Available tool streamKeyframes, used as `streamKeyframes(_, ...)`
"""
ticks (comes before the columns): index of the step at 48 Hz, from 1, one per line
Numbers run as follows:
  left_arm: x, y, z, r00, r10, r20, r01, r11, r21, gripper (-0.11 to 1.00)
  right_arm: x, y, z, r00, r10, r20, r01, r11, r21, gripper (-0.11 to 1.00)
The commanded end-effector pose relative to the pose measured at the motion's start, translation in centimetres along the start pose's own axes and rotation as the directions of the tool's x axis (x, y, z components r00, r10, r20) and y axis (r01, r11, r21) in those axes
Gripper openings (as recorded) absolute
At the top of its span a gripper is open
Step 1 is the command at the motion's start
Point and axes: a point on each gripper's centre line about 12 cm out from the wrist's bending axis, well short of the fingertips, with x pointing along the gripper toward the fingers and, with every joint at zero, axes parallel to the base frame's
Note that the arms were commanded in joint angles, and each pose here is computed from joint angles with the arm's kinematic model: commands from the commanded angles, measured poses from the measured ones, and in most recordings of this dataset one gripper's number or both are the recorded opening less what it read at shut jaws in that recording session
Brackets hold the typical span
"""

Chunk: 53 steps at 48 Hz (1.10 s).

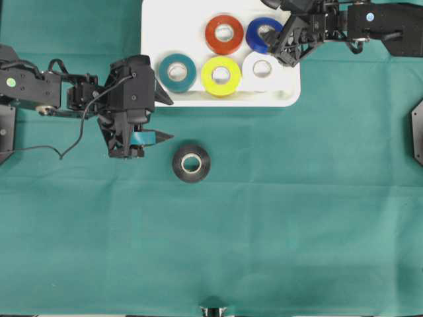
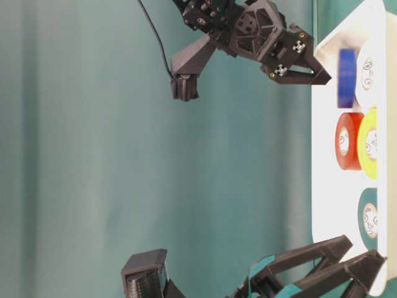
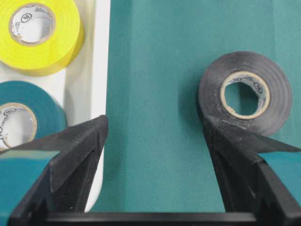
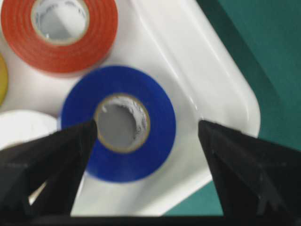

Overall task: Put the tape alternately from left to right into the white case.
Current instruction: 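Open the right gripper to release the blue roll, withdraw right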

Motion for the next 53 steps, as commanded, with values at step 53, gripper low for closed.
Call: streamKeyframes(53,-0.4,-0.1,1.4,0.999,-0.002,0.048,0.002,1.0,0.003,0.8,-7.8,8.9,-3.9,0.931,0.349,0.108,-0.319,0.921,-0.223,0.67)
